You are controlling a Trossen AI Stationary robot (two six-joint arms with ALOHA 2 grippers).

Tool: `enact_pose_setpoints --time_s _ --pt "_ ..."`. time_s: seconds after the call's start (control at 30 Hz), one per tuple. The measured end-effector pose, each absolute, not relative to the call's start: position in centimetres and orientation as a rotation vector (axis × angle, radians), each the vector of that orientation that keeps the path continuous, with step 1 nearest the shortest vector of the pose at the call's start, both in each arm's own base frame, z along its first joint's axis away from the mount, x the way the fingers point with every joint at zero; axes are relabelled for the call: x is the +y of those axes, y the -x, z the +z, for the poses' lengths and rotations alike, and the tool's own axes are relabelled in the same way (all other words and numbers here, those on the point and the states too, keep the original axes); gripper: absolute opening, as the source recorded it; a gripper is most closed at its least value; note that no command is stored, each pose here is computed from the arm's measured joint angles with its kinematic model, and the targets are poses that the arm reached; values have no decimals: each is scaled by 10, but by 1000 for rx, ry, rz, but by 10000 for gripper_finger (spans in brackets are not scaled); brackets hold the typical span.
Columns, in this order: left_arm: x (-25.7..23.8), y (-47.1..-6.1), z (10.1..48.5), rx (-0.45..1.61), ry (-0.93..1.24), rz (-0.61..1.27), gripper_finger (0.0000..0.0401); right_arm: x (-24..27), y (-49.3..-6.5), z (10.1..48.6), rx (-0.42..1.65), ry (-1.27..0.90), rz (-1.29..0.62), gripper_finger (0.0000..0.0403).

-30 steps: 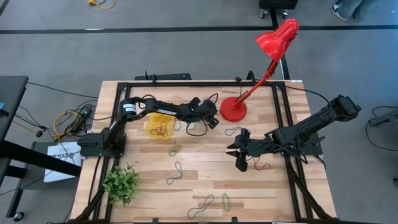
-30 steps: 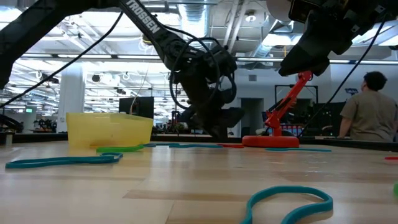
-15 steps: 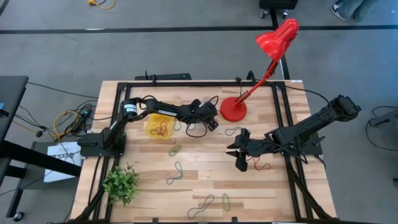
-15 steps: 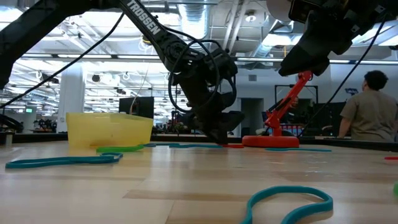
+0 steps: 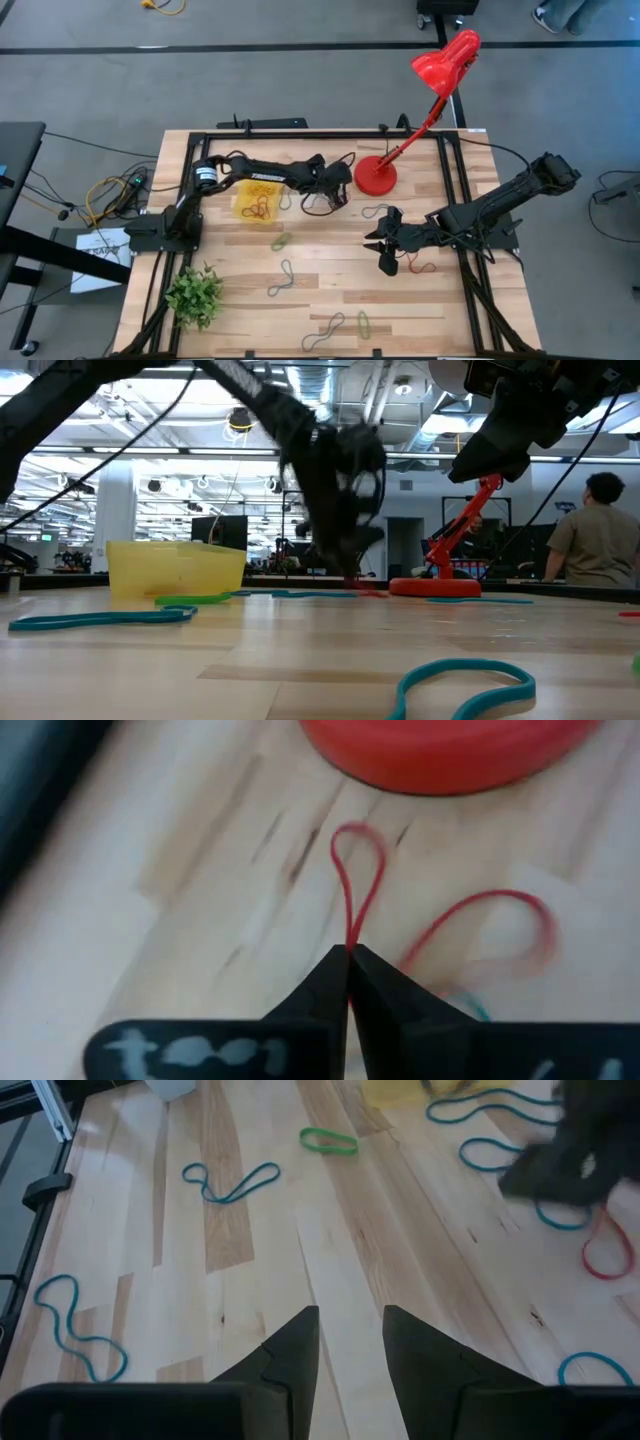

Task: Pick and place items into bin
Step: Put the red rubber band into the yellow bin

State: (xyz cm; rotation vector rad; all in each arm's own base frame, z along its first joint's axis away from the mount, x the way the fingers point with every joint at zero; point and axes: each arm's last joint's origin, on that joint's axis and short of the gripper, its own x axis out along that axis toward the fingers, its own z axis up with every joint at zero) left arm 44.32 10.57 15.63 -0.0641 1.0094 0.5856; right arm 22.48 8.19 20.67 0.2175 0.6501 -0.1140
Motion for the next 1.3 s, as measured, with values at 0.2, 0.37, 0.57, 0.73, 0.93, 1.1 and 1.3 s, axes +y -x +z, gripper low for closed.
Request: enact_pose_setpoints --time_s 0.2,0.37,0.57,0.73,0.93,1.1,1.3 --pt "81 -434 225 1200 -119 638 0 82 -224 206 656 -214 -115 107" --pt "48 -410 288 1271 -204 624 0 82 -225 207 654 -216 -115 107" --pt "11 -359 342 1252 -165 632 0 83 -224 207 655 -215 -111 107" --pt "-14 -318 355 1212 -168 709 0 84 -224 207 656 -213 -107 107" --pt "-23 -281 326 1182 -167 801 0 84 -224 207 653 -216 -107 107" --pt "-20 -264 270 1178 -120 750 0 84 -224 207 649 -217 -105 107" --pt "-1 -240 219 1228 -108 835 0 84 -225 207 646 -219 -106 107"
